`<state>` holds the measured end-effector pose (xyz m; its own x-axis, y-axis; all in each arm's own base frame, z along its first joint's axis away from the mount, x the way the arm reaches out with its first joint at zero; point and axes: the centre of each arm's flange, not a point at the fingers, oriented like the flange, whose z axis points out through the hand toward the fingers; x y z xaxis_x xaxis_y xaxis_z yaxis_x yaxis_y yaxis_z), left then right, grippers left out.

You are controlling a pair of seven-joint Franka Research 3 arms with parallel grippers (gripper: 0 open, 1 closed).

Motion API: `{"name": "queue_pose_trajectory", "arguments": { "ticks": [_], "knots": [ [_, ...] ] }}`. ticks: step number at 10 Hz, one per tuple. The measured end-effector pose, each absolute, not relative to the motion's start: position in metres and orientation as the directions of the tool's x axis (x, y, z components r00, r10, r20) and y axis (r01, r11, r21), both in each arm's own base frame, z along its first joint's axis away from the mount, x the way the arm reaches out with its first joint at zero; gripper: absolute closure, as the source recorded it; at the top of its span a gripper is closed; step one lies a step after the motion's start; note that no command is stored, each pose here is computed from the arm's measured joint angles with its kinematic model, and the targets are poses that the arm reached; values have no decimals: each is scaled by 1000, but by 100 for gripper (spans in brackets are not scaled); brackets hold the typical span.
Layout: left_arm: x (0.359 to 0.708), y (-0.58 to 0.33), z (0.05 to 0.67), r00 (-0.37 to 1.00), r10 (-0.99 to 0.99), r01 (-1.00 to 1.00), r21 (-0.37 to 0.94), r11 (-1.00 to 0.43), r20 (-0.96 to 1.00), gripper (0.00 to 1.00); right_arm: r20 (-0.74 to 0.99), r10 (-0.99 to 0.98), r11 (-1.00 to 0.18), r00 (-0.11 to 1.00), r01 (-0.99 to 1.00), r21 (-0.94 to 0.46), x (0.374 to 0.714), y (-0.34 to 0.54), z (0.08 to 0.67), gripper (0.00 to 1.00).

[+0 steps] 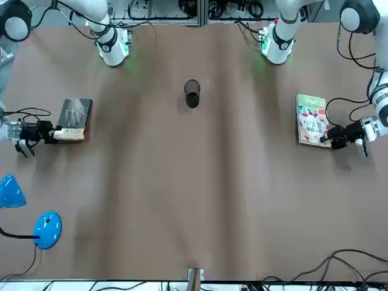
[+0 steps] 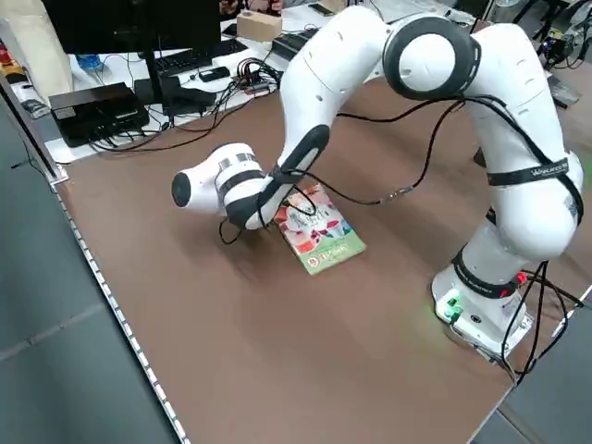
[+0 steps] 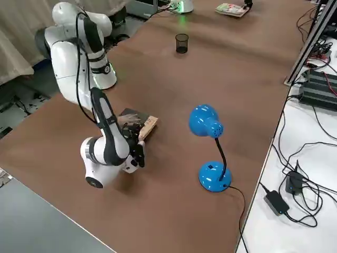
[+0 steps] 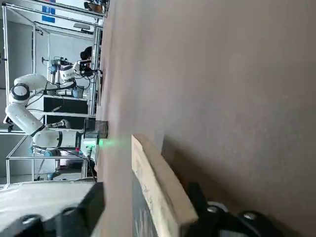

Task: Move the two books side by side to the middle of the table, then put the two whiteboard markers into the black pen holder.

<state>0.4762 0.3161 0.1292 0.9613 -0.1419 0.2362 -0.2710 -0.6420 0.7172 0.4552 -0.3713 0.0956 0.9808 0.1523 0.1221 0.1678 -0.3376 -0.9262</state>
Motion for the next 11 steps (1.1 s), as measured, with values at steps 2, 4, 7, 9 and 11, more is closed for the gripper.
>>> {"name": "queue_pose_trajectory", "arguments": {
  "ticks": [2,4,7,9,11],
  "knots": [
    [475,318,131,961,-137,-271,730,-627,239,79,107,187,-340,977,166,-926,459,-362,88,65],
    [475,315,134,961,-137,-274,750,-601,242,79,102,204,-344,974,168,-924,461,-360,88,84],
    [491,300,155,963,-96,-265,814,-517,253,80,102,211,-350,972,173,-921,466,-358,90,84],
    [514,280,188,972,-63,-229,842,-489,228,81,18,221,-309,975,88,-947,473,-352,109,84],
    [535,252,213,978,-52,-203,861,-467,202,81,-69,273,-252,960,2,-968,470,-357,142,84]
  ]
}}
